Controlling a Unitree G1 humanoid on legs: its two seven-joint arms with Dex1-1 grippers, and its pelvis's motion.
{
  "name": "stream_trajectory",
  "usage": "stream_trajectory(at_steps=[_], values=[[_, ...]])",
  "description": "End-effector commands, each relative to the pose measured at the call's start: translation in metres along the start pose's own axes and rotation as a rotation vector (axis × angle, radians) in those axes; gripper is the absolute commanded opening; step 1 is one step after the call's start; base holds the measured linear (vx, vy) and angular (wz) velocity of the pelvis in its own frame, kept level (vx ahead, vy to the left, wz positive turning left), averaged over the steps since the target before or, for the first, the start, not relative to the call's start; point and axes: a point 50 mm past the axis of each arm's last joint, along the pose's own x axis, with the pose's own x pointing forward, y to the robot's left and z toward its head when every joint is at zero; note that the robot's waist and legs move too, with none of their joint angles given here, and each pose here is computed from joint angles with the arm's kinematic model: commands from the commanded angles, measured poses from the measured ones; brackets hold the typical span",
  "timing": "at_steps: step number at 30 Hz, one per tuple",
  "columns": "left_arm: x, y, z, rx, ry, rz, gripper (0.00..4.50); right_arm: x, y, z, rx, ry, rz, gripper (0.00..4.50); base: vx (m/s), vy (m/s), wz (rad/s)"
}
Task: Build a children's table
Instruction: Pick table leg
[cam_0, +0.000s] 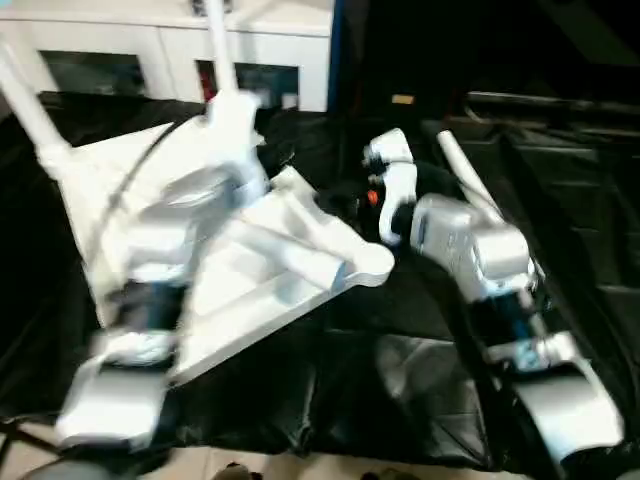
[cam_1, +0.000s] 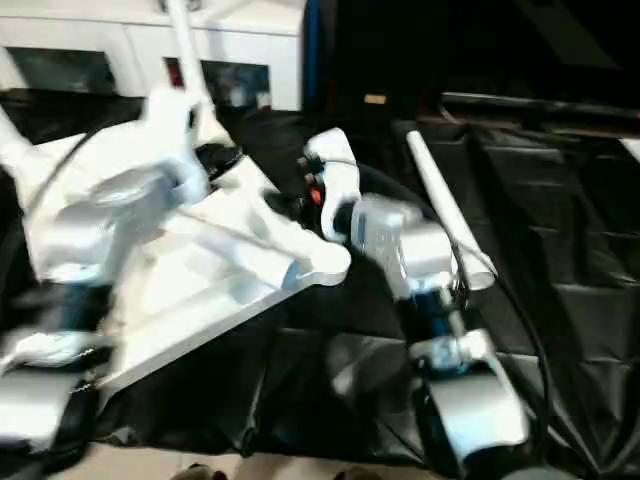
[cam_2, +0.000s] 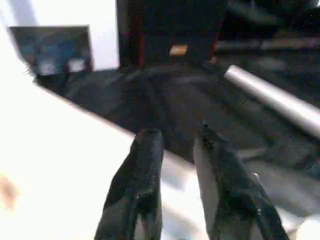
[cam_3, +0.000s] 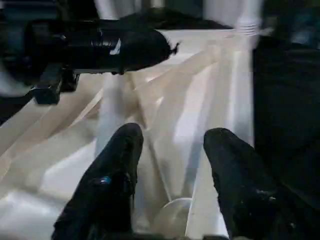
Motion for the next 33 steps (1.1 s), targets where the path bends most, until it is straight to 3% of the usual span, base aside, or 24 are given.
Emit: stream_trajectory(at_steps=[1,3,6,11,14,21,27,33], values=[[-0.004,-0.002,0.004,0.033,-0.004,-0.047,1.61,0.003,0.004,0.002,-0.034,0.024,0.066,2.51,0.0,0.0,0.0],[-0.015,0.012,-0.001,0.046,0.04,-0.043,2.03,0.007,0.008,-0.003,-0.079,0.095,0.161,2.8,0.0,0.0,0.0],[-0.03,0.032,-0.004,0.054,0.078,0.009,2.15,0.014,0.009,-0.009,-0.125,0.183,0.232,2.98,0.0,0.0,0.0],[-0.048,0.044,-0.009,0.084,0.132,0.004,2.64,0.027,0.008,-0.014,-0.181,0.256,0.241,3.44,0.0,0.0,0.0],[-0.056,0.042,-0.014,0.122,0.184,-0.043,2.84,0.036,0.006,-0.025,-0.259,0.344,0.179,3.5,0.0,0.0,0.0],[-0.066,0.028,-0.022,0.17,0.262,-0.202,2.93,0.043,0.011,-0.042,-0.259,0.44,0.235,3.51,0.0,0.0,0.0],[-0.07,0.019,-0.02,0.178,0.279,-0.291,2.97,0.047,0.01,-0.042,-0.279,0.466,0.222,3.23,0.0,0.0,0.0],[-0.068,0.02,-0.013,0.199,0.272,-0.286,2.97,0.044,0.003,-0.038,-0.255,0.466,0.189,2.63,0.0,0.0,0.0]])
